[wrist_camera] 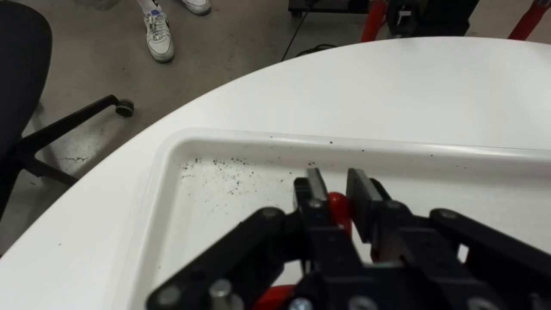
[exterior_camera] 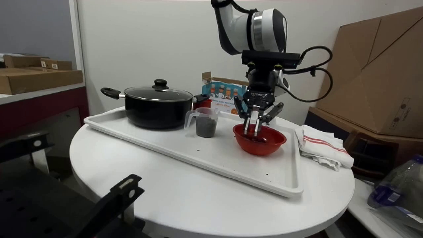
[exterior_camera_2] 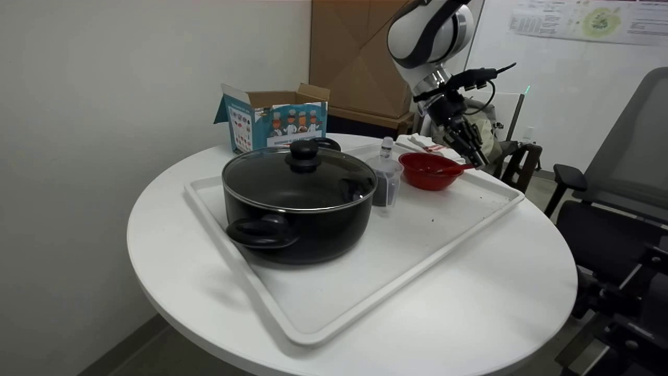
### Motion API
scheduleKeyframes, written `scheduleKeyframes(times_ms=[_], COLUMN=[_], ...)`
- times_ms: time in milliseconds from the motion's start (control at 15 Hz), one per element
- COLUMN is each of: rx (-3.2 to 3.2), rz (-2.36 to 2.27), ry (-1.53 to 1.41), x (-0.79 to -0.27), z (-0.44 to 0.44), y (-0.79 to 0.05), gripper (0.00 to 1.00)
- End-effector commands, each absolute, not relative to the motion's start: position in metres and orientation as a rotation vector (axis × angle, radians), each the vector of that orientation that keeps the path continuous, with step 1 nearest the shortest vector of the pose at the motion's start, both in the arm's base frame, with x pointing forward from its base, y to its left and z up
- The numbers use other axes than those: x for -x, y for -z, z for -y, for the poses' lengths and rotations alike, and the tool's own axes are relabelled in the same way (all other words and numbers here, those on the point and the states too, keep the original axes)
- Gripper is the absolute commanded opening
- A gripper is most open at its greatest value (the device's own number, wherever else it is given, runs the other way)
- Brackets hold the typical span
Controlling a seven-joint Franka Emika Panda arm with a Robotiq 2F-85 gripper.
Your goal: Use the spoon to scoop some things from the bowl and put in the jug
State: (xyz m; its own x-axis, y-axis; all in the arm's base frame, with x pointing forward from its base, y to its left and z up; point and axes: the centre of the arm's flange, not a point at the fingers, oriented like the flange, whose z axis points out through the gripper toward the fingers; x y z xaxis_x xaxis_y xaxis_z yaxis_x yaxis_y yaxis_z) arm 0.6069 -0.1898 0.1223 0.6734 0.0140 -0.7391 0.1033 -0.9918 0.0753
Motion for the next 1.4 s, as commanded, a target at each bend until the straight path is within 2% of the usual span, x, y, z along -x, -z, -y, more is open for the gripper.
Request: scheduleKeyframes(times_ms=[0, 733, 1333], rx=[-2.842, -2.963, -3.106], rz=[-0.151, -0.162, -0.011], ry=[1.175, 1.102, 1.036], x=[-0.588, -0.582, -0.585], z=[0.168, 0.163, 0.193], y=[-0.143, -0.159, -0.175], gripper=[0.05, 0.05, 0.05])
